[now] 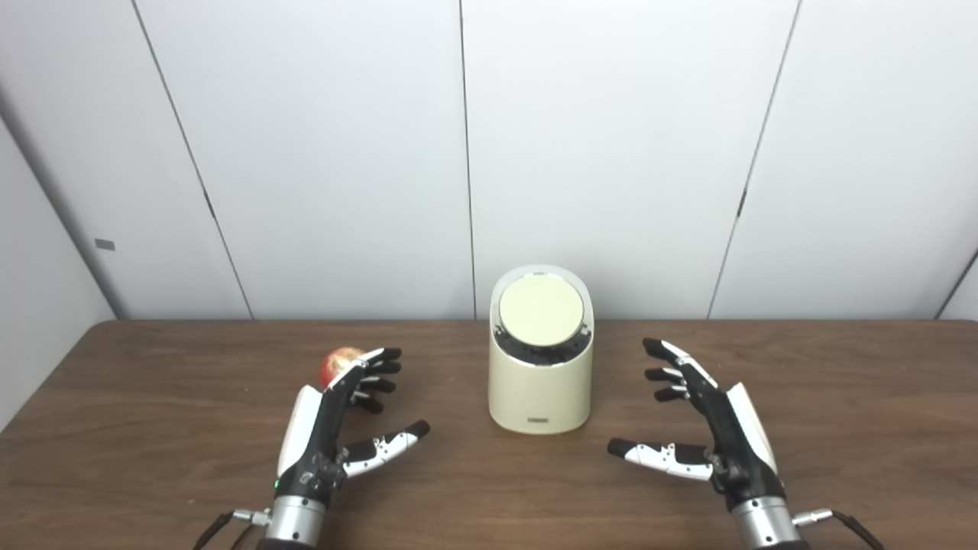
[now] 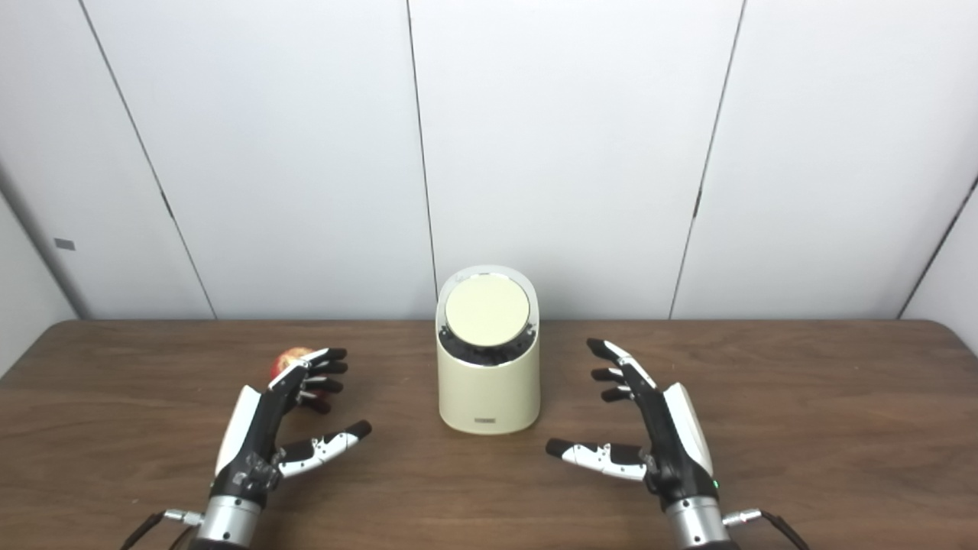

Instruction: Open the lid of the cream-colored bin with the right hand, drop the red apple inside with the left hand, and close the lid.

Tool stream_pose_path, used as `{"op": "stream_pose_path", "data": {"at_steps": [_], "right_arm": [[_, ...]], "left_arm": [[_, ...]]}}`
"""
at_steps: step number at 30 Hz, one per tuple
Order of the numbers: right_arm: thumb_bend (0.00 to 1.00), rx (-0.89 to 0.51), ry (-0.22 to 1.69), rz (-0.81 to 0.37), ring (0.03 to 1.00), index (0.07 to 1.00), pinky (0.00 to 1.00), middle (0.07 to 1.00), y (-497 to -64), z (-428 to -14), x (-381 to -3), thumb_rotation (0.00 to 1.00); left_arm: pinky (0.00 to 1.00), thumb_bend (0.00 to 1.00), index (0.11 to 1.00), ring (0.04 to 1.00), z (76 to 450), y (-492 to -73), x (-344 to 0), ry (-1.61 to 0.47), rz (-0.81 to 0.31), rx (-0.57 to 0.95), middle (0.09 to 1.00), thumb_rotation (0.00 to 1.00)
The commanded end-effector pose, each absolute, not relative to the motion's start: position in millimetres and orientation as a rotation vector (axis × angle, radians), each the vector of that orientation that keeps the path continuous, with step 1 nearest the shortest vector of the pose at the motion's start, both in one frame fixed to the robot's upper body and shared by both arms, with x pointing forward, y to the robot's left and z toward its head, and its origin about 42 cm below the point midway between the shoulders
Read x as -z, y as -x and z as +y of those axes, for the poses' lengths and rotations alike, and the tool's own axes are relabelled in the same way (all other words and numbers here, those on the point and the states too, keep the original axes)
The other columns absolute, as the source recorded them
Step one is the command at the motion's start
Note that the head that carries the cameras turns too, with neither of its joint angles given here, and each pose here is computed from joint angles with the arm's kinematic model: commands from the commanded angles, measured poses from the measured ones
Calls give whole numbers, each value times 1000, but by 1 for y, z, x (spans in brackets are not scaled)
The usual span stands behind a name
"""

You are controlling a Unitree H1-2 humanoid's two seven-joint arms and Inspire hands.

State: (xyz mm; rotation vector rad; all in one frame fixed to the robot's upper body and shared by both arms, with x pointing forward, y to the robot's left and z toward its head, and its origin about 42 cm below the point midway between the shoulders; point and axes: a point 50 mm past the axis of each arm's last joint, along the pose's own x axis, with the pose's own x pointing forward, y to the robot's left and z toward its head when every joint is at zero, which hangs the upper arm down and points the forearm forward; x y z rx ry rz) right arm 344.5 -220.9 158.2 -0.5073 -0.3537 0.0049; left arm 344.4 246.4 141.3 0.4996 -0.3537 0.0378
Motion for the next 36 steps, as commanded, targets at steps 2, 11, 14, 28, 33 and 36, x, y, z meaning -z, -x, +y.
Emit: {"op": "stream_pose_path", "data": {"at_steps": [2,11,14,28,33,36], "right_arm": [[759,9,502,-442,755,845,646,848,-349,-221,-175,233],[758,11,503,-439,756,846,649,847,-348,-221,-175,237],[763,10,495,-439,757,847,651,850,-348,-220,-175,250],[782,42,422,-461,794,888,679,864,-361,-209,-180,388],[765,46,410,-479,848,966,708,904,-381,-196,-199,409],[784,43,405,-487,851,997,721,918,-394,-194,-212,386]], "left_arm": [[549,685,796,676,244,-352,-164,-496,-463,-47,751,121],[556,691,783,679,243,-352,-166,-492,-455,-50,745,129],[559,682,784,678,243,-351,-166,-493,-453,-45,745,117],[549,685,773,672,242,-354,-162,-489,-457,-39,744,97],[570,675,774,674,241,-352,-160,-500,-438,-32,745,120],[575,669,771,678,241,-354,-159,-488,-439,-32,746,122]]}}
